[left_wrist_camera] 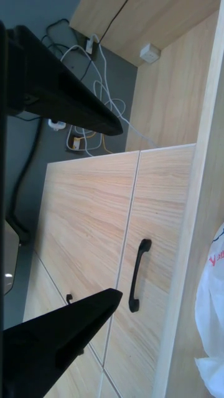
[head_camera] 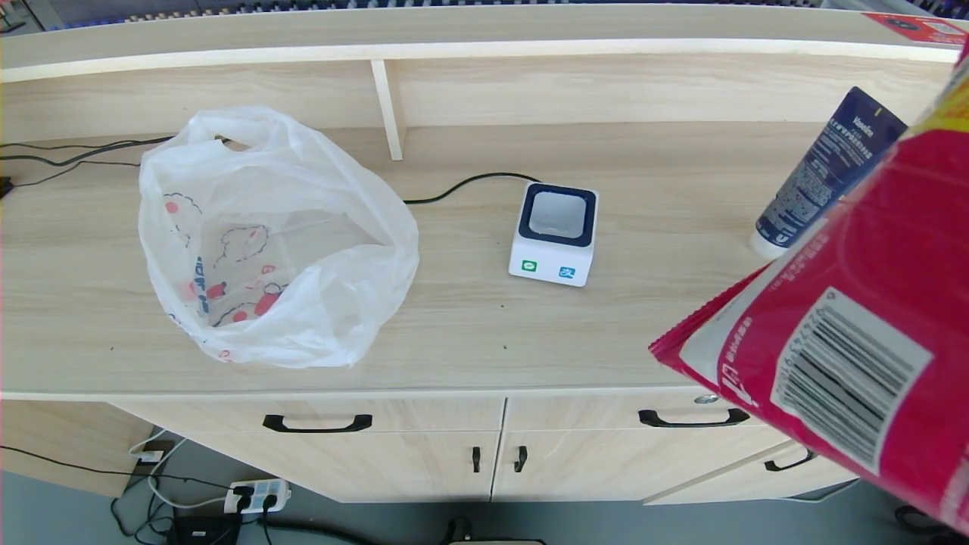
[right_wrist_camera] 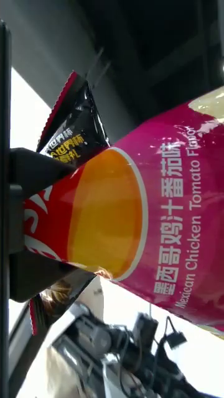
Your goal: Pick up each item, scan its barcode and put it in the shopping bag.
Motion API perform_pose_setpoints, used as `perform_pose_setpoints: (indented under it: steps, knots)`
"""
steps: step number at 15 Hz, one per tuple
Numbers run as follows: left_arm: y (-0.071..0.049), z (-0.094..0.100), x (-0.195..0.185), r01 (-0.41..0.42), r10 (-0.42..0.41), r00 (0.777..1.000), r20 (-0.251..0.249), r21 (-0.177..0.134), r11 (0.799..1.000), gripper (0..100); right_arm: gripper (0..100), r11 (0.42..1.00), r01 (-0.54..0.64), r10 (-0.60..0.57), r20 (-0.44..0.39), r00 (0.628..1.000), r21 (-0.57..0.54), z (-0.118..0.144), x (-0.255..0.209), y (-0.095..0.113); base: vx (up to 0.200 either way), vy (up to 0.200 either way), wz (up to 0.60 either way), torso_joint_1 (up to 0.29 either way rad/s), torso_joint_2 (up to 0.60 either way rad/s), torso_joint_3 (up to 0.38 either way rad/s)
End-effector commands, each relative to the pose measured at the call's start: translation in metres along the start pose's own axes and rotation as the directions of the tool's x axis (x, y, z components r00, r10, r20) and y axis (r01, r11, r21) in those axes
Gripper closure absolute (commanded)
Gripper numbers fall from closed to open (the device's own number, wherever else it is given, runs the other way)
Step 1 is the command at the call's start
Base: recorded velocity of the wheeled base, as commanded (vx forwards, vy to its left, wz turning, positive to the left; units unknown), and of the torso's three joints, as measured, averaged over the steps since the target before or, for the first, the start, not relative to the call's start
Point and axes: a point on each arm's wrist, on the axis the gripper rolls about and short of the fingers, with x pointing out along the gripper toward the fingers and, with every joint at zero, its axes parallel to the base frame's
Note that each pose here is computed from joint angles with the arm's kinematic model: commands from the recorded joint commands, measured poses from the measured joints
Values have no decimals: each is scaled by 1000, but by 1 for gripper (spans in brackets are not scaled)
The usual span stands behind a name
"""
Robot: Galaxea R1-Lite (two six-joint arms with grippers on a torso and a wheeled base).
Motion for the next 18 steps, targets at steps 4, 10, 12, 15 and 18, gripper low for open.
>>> perform_pose_setpoints:
  steps: [4, 10, 12, 15, 18]
  knots:
    - [0, 0, 0, -1, 1, 1000, 0, 0, 1000, 0, 100, 657, 292, -212, 201, 956, -695, 37, -10, -39, 0, 0, 0, 0, 0, 0]
    - [0, 0, 0, -1, 1, 1000, 0, 0, 1000, 0, 100, 60, 551, -270, 518, 812, -833, 100, 8, -40, 0, 0, 0, 0, 0, 0]
    - [0, 0, 0, -1, 1, 1000, 0, 0, 1000, 0, 100, -85, 553, -235, 556, 797, -829, 111, 27, -29, 0, 0, 0, 0, 0, 0]
    - [0, 0, 0, -1, 1, 1000, 0, 0, 1000, 0, 100, -70, 584, -306, 575, 759, -809, 99, 68, -34, 0, 0, 0, 0, 0, 0]
    - [0, 0, 0, -1, 1, 1000, 0, 0, 1000, 0, 100, -138, 698, -413, 681, 605, -703, 97, 101, -28, 0, 0, 0, 0, 0, 0]
